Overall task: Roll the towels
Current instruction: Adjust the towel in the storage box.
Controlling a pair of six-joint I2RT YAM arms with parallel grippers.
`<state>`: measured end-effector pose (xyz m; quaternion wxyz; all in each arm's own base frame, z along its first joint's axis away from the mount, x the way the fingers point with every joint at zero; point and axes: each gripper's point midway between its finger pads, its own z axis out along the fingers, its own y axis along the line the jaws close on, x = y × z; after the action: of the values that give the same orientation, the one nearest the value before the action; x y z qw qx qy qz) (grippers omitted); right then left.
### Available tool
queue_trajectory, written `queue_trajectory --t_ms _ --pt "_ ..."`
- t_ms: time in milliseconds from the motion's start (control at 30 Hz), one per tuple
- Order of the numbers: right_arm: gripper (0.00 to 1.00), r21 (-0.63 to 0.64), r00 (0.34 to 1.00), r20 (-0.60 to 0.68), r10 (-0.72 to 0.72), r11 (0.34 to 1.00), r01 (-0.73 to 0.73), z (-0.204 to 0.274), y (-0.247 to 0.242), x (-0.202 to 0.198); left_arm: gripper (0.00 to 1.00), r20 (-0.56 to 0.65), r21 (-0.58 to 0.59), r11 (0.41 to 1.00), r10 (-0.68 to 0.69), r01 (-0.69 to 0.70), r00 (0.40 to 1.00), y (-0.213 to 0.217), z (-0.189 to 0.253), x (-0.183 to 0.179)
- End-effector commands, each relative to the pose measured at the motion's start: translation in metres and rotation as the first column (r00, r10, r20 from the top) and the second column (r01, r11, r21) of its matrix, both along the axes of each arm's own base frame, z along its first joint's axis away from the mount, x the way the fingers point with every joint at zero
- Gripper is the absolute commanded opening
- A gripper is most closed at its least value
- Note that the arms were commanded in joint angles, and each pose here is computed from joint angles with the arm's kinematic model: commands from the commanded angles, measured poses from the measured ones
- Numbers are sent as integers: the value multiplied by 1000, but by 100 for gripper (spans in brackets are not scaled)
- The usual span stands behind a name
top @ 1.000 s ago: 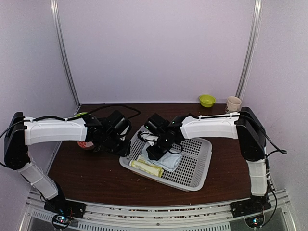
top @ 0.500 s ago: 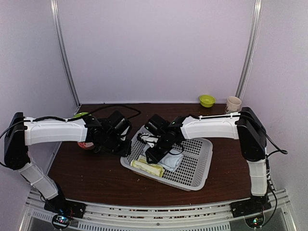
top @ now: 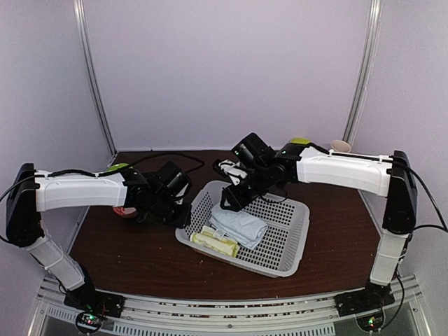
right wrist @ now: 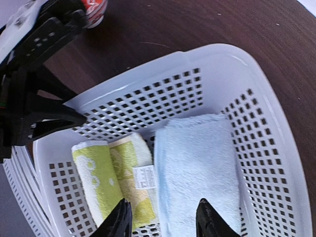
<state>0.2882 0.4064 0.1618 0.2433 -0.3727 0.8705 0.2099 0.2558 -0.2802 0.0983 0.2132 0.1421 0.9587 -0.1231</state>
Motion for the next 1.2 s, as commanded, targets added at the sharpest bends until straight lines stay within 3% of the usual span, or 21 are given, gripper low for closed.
queue_trajectory --t_ms 0,500,733,833,1067,1167 --pt "44 -11 989 20 -147 989 147 -10 -35 30 0 -128 133 991 4 13 992 23 -44 -27" --pt "49 -182 989 -58 -133 976 121 -89 -38 40 0 -127 126 992 3 13 992 21 -42 -26" --pt "49 -261 995 -67 -80 964 60 -115 -31 21 0 -140 114 993 2 14 990 16 -43 -26" --pt "40 -269 996 -70 -56 963 35 -121 -27 10 0 -142 113 993 4 12 990 16 -43 -26" --pt "1 -244 1000 -1 -19 970 18 -106 -19 7 0 -150 116 993 17 1 989 19 -44 -29" --pt "0 -212 1000 2 14 977 -14 -99 -10 -1 0 -150 117 993 22 -5 988 19 -45 -29"
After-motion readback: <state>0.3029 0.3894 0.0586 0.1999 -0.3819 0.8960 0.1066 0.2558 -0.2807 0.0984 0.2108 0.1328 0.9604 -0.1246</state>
